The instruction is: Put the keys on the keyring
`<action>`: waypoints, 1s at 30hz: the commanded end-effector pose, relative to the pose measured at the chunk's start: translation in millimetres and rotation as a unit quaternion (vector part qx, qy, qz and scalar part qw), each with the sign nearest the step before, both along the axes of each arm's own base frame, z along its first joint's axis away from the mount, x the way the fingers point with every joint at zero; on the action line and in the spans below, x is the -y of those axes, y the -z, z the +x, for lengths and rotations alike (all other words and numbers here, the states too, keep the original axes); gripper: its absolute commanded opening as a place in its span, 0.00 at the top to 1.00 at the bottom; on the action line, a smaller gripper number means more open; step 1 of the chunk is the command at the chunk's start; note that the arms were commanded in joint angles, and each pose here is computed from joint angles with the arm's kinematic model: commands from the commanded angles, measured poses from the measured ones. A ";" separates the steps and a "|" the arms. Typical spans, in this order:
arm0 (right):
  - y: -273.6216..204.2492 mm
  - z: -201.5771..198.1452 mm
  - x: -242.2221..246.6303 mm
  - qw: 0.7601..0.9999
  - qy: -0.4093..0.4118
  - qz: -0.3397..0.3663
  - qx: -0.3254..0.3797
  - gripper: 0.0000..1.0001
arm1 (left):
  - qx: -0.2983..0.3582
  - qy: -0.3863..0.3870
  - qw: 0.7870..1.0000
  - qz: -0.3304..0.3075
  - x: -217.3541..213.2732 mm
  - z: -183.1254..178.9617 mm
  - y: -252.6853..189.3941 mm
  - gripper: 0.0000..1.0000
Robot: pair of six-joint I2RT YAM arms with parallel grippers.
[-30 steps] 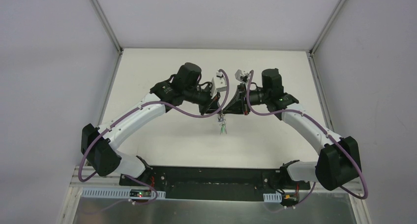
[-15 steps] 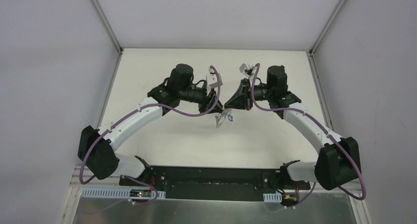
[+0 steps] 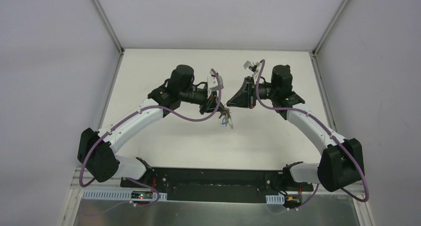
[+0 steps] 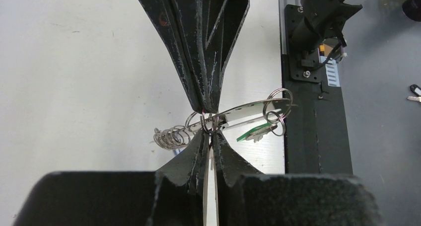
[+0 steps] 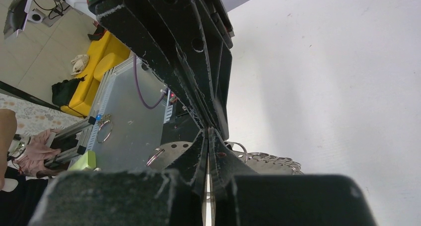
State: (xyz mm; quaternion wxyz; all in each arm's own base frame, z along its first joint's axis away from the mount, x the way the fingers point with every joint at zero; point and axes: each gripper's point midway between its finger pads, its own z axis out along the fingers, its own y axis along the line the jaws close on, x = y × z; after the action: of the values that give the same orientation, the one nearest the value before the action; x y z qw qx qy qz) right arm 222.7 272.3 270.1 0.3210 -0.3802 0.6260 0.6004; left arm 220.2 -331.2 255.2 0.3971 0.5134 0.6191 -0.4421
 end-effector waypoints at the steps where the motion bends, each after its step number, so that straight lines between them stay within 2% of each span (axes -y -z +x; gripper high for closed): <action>1: -12.5 10.6 -0.1 0.999 0.020 0.014 0.024 1.00 | 0.032 0.016 0.999 -0.006 0.7 -5.0 -13.6 0.96; 8: -3.5 16.6 -0.5 0.999 0.041 0.010 0.012 1.00 | 0.038 -0.021 0.999 0.019 2.7 7.0 -13.6 0.95; 12: 0.5 19.1 -0.3 0.999 0.052 0.007 0.008 1.00 | 0.043 -0.043 0.998 0.026 1.0 14.6 -12.4 0.86; 20: 2.6 15.1 1.5 0.999 0.044 0.007 0.019 1.00 | 0.064 -0.069 0.994 0.047 -10.2 23.6 -11.9 0.74; 26: 0.9 5.5 2.3 0.999 0.018 0.015 0.030 1.00 | 0.037 -0.076 0.996 0.025 -5.2 26.6 -18.5 0.70; 30: 1.6 3.6 2.7 0.999 0.014 0.017 0.030 1.00 | 0.001 -0.048 0.999 -0.003 5.1 17.0 -26.6 0.68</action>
State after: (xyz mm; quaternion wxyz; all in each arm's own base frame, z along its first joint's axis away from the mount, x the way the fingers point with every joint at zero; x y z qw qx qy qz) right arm 232.1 271.2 253.4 0.3308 -0.3495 0.6478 0.5906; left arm 240.7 -323.1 249.1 0.4108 0.4926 0.6701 -0.3734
